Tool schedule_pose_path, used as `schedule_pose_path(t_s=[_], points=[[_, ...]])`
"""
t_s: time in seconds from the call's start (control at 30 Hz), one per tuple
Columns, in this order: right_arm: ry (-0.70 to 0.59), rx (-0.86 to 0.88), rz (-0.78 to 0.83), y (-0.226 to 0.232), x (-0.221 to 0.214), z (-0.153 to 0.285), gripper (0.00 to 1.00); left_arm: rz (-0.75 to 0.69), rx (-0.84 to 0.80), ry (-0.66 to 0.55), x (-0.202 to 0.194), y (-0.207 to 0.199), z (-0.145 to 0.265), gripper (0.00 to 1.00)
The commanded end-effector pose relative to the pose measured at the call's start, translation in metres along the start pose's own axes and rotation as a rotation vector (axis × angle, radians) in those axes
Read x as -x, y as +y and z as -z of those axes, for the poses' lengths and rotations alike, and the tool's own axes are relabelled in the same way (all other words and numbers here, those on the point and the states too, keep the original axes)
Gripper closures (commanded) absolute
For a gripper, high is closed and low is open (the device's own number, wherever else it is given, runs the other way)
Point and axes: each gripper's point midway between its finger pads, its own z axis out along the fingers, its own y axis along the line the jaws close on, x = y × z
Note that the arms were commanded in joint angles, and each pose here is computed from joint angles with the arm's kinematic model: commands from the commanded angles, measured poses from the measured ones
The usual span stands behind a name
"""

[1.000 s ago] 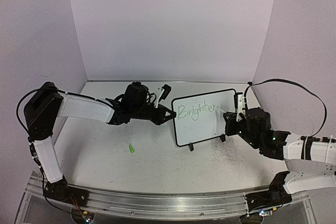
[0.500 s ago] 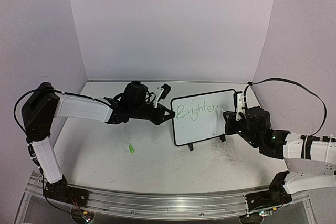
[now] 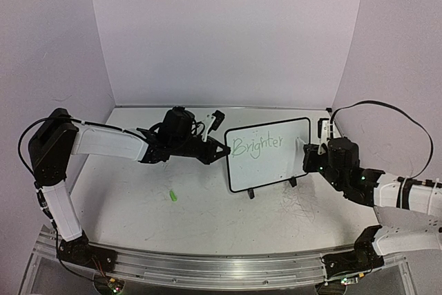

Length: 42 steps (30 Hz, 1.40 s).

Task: Write a sentence on the whiteboard

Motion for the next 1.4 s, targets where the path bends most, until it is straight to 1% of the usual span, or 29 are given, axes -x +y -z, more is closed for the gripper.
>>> schedule_pose_path(t_s=[0.0,0.27,0.33,0.43,0.53,0.6,0.73,0.87,0.97,1.13,1.23,1.37], points=[[-0.011,0.000,-0.036,-0.002,0.013,-0.002,1.00,-0.051,0.084,-0.054,0.022,0.012,0.009,1.00],[-0.010,0.055,0.005,0.009,0.015,-0.005,1.00,-0.047,0.082,-0.047,0.020,0.013,0.008,1.00],[-0.034,0.088,0.005,0.015,0.022,-0.004,1.00,-0.046,0.079,-0.047,0.020,0.012,0.007,1.00],[-0.057,0.053,0.002,0.012,0.032,-0.007,1.00,-0.044,0.077,-0.045,0.020,0.012,0.007,1.00],[-0.065,0.059,0.000,0.017,0.039,-0.010,1.00,-0.044,0.076,-0.046,0.020,0.012,0.007,1.00],[-0.056,0.094,0.005,0.023,0.039,-0.011,1.00,-0.043,0.074,-0.045,0.020,0.011,0.007,1.00],[-0.016,0.268,0.056,0.054,0.024,-0.003,1.00,-0.043,0.073,-0.045,0.020,0.011,0.007,1.00],[-0.020,0.373,0.077,0.075,0.016,0.022,1.00,-0.043,0.077,-0.043,0.020,0.011,0.007,1.00],[0.027,0.457,0.099,0.096,0.000,0.033,1.00,-0.040,0.076,-0.039,0.019,0.012,0.005,1.00],[0.155,0.491,0.156,0.133,-0.040,0.032,1.00,-0.033,0.078,-0.034,0.019,0.013,0.004,1.00],[0.177,0.460,0.166,0.139,-0.050,0.029,1.00,-0.029,0.082,-0.028,0.017,0.014,0.003,1.00],[0.186,0.488,0.163,0.154,-0.054,0.030,1.00,-0.026,0.084,-0.020,0.016,0.014,0.002,1.00]])
